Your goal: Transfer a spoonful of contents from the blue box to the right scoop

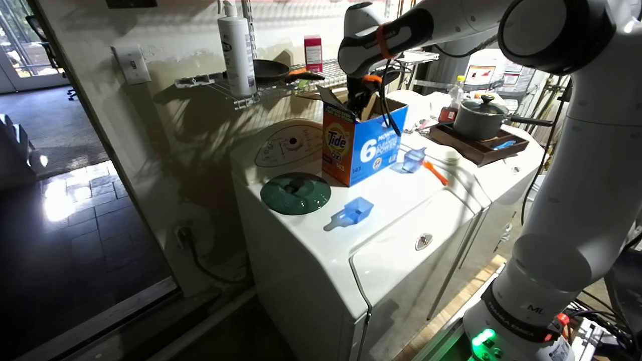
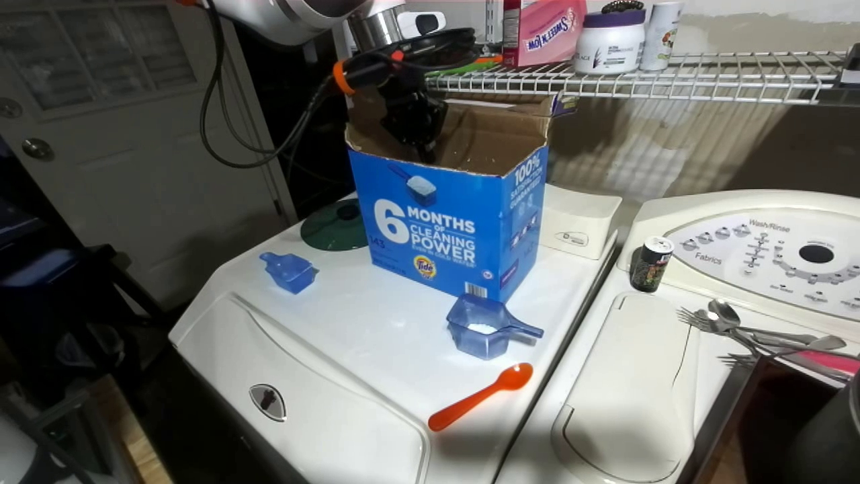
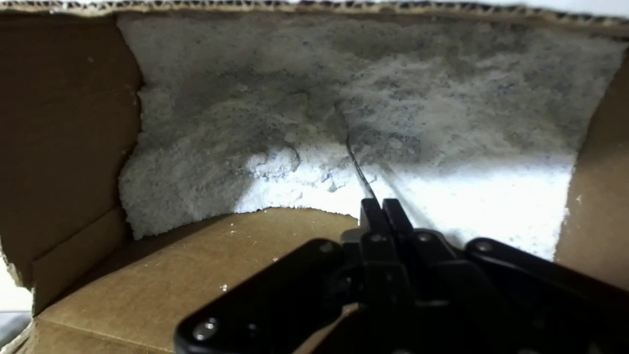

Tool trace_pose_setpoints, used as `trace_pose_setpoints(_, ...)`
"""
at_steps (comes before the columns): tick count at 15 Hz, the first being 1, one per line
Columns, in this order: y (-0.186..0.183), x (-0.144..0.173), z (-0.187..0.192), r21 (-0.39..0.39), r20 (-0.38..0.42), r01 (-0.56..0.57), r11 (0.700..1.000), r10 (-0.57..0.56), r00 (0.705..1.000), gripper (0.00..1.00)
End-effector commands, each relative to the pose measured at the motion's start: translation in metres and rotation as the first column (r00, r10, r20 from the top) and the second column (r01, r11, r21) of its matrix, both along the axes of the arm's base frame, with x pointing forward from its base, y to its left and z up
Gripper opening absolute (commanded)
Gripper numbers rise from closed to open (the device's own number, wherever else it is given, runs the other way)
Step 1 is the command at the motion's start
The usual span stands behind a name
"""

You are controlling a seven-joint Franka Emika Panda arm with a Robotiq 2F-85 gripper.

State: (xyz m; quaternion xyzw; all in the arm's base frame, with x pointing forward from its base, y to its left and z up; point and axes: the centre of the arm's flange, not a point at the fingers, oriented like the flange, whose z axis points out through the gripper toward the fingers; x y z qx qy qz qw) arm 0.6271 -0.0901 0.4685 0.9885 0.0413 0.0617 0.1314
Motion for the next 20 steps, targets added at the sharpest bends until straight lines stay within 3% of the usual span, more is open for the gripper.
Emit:
trace_pose_setpoints(1, -0.0003, 0.0037, -0.0094, -0.05, 0.005, -0.004, 0.999, 0.004, 1.0, 0.01)
trace_pose_setpoints(7, -0.0026, 0.0046, -0.0125, -0.115, 0.015, -0.019, 0.993, 0.02, 1.0, 0.01)
trace_pose_setpoints(20, -0.0071, -0.0003, -0.0123, -0.174, 0.038, -0.013, 0.985, 0.019, 0.999, 0.01)
